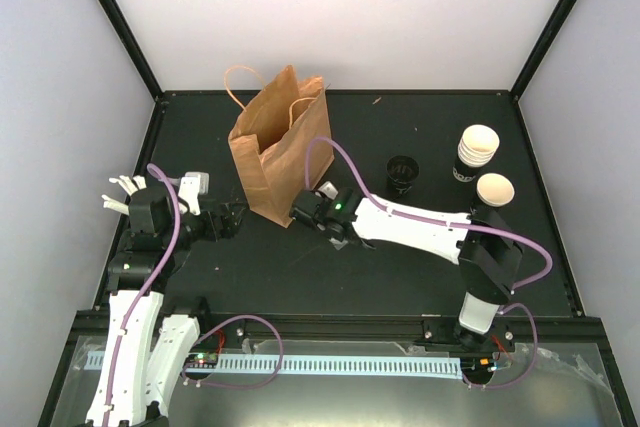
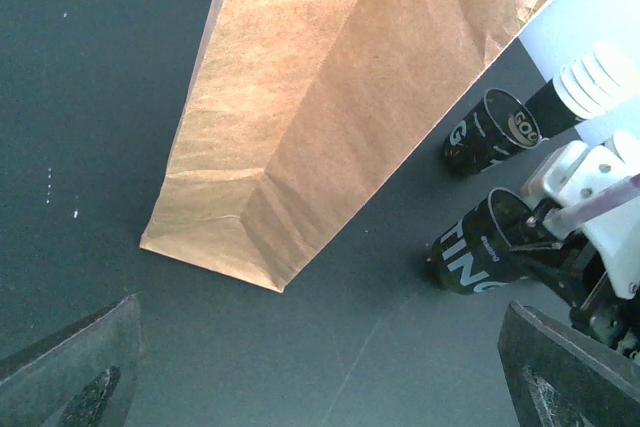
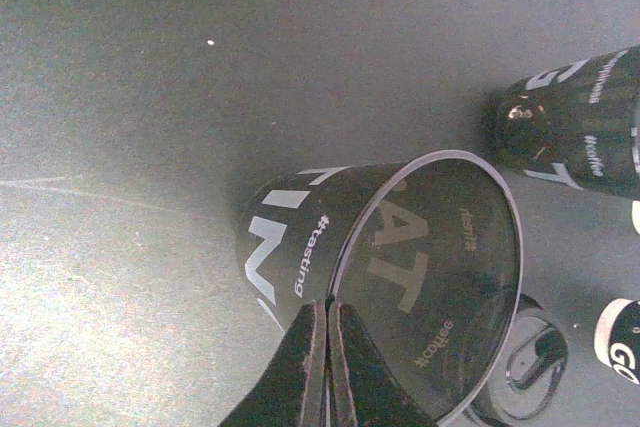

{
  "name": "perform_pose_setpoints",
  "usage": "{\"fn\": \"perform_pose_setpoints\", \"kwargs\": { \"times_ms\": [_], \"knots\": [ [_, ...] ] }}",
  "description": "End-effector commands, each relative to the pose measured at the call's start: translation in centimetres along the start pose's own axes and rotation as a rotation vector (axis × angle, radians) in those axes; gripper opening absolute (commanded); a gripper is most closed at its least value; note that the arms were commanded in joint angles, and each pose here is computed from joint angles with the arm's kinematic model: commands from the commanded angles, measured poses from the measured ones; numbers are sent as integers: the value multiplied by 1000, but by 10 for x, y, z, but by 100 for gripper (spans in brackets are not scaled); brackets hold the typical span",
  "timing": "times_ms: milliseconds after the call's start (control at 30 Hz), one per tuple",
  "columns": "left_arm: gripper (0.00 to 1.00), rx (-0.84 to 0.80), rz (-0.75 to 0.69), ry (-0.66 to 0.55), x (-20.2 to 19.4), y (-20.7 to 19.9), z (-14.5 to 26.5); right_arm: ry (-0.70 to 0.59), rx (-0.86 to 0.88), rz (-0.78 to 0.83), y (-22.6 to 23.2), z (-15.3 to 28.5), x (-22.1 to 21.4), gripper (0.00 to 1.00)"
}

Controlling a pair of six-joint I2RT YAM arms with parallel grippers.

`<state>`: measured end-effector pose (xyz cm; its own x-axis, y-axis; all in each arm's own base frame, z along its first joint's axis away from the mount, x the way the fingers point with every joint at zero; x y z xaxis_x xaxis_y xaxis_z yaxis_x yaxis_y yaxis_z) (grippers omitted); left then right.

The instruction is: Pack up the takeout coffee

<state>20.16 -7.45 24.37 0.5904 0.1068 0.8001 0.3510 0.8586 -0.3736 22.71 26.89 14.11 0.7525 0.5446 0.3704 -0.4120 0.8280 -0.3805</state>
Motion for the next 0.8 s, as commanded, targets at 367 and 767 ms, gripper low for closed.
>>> {"fn": "perform_pose_setpoints", "kwargs": {
  "times_ms": [367, 767],
  "knots": [
    [99, -15, -13, -26, 5, -4, 3, -31, -22, -12, 15, -2, -3, 13],
    [99, -17, -15, -27, 5, -4, 3, -115, 125, -58, 14, 34, 13, 36]
  ]
}}
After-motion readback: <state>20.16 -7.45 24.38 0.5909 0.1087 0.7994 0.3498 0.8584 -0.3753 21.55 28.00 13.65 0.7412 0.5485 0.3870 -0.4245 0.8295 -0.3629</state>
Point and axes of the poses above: each gripper's point midway between its finger pads, its own z axis back along the fingers, its own y axis along the line the jaws close on, x = y × z, the point moved 2 cm from there along z, back along the fingers, and after that the axes turned 7 degrees about -z, right-handed, at the moved point
